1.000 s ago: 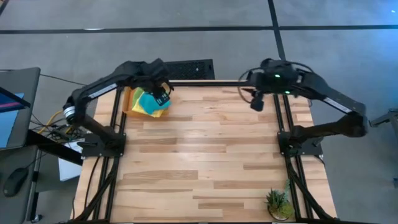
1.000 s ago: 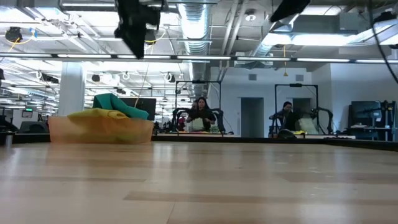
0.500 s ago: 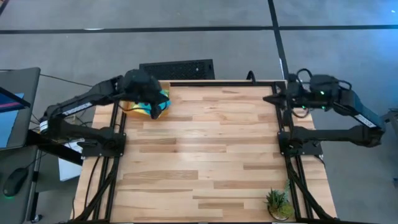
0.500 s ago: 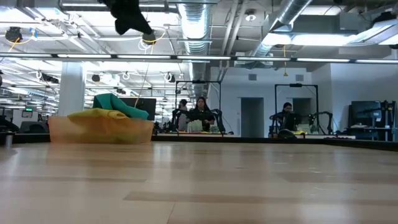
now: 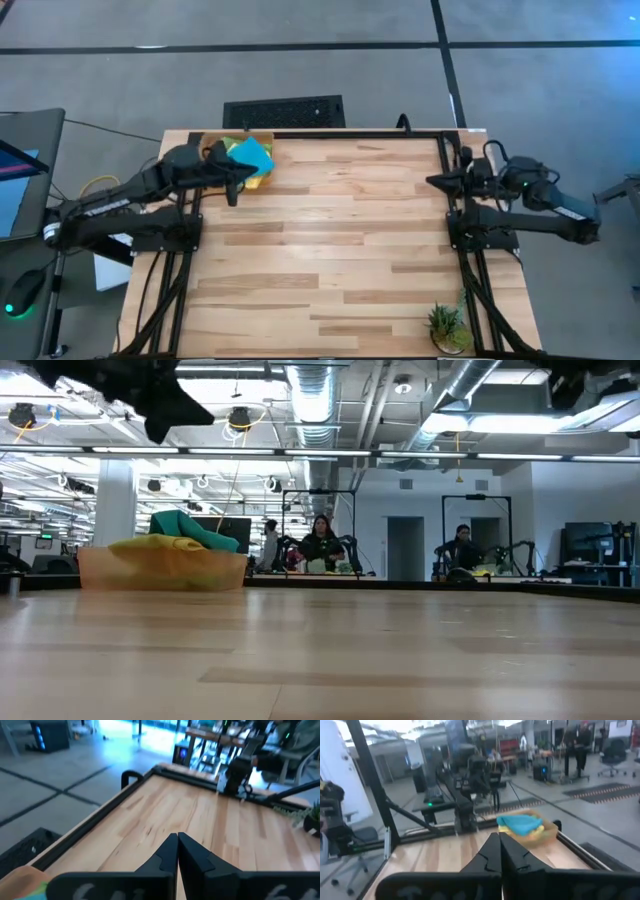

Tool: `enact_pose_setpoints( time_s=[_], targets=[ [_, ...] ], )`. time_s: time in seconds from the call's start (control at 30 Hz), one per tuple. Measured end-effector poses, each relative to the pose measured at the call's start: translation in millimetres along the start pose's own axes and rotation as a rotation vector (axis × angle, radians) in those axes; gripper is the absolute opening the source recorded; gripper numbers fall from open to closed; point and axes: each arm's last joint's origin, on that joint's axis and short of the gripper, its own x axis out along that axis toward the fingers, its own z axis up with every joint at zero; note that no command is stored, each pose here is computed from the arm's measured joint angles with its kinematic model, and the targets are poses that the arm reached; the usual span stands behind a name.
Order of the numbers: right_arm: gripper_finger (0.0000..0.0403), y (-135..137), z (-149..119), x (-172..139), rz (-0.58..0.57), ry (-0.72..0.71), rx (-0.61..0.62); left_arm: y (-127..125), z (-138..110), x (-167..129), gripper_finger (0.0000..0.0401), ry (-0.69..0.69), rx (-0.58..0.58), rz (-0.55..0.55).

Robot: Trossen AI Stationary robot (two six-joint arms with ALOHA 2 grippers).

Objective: Fold microfiber towels
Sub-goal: Return to Home Position

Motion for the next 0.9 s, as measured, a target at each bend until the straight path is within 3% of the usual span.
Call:
enact_pose_setpoints(
  time_s=[0.47,0.9],
  targets=[
    [0.0007,-6.2,-55.0,0.1,-0.008,-0.076,0.015,5.6,-65.7,-25.1,0.0000,-0.203,-0.035,-0.028],
    [0.0007,-13.9,-107.5,28.4,-0.004,-0.089,0.049,11.0,-118.1,-24.8,0.0000,-0.253,-0.045,-0.061]
  ],
)
